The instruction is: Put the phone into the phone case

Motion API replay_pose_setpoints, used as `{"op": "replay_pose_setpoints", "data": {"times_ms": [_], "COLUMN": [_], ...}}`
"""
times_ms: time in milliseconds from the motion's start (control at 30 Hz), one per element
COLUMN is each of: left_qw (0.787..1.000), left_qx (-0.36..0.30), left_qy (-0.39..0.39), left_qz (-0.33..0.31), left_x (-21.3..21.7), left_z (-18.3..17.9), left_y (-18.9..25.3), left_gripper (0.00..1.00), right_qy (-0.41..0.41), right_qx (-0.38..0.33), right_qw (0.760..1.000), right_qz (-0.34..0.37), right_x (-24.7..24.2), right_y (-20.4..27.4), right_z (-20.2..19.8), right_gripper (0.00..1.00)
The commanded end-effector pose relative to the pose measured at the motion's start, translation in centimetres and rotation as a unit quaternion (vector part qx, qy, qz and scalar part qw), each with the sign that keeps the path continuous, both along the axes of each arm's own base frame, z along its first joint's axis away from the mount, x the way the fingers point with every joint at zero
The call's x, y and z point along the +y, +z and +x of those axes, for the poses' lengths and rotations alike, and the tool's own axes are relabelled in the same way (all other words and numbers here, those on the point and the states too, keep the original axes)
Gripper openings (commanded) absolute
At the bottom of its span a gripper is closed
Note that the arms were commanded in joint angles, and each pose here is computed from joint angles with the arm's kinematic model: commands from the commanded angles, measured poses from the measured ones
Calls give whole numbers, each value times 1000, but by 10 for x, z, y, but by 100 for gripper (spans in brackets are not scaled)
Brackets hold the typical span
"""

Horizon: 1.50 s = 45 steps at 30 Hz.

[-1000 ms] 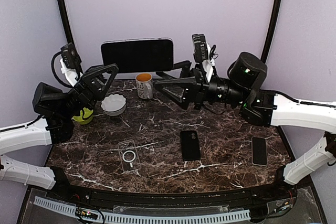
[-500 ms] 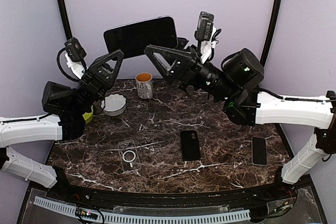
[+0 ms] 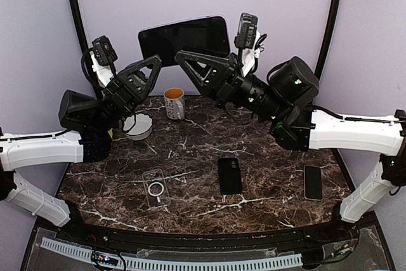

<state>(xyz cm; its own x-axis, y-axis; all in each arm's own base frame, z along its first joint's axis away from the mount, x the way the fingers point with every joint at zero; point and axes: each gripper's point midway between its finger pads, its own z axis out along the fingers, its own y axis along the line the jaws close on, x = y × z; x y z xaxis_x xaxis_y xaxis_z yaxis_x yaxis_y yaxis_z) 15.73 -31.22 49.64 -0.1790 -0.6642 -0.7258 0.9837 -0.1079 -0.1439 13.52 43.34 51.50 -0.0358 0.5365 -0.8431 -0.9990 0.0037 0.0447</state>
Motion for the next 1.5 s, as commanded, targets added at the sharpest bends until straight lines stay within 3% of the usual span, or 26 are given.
{"op": "replay_pose_setpoints", "data": {"times_ms": [0, 200, 333, 500, 900, 1100, 1200, 1400, 1467], "left_qw": [998, 998, 998, 997, 988, 984, 983, 983, 983], "left_qx": [-36, -33, -38, -53, -58, -79, -81, -80, -76], "left_qy": [-34, -44, -31, -28, -48, -20, -26, -23, -20], "left_qz": [-31, -28, -43, -49, -138, -161, -163, -165, -165], "left_x": [7, 1, 2, -7, -16, -17, -22, -22, -22], "left_z": [-23, -23, -25, -31, -37, -44, -44, -45, -43], "left_y": [24, 21, 15, 13, 31, 39, 42, 42, 41], "left_gripper": [0, 0, 0, 0, 0, 0, 0, 0, 0], "right_qy": [-9, -16, -44, -52, -80, -93, -96, -107, -109], "right_qx": [-15, -22, -16, -43, -89, -91, -90, -85, -84], "right_qw": [1000, 999, 995, 994, 983, 981, 981, 980, 980], "right_qz": [8, 22, 87, 83, 140, 140, 143, 142, 141], "right_x": [1, -2, -28, -20, -28, -27, -27, -30, -30], "right_y": [8, 11, 23, 30, 40, 36, 36, 36, 36], "right_z": [-2, -1, 3, 1, -1, 4, 5, 8, 9], "right_gripper": [26, 21, 13, 31, 35, 46, 37, 1, 0]}}
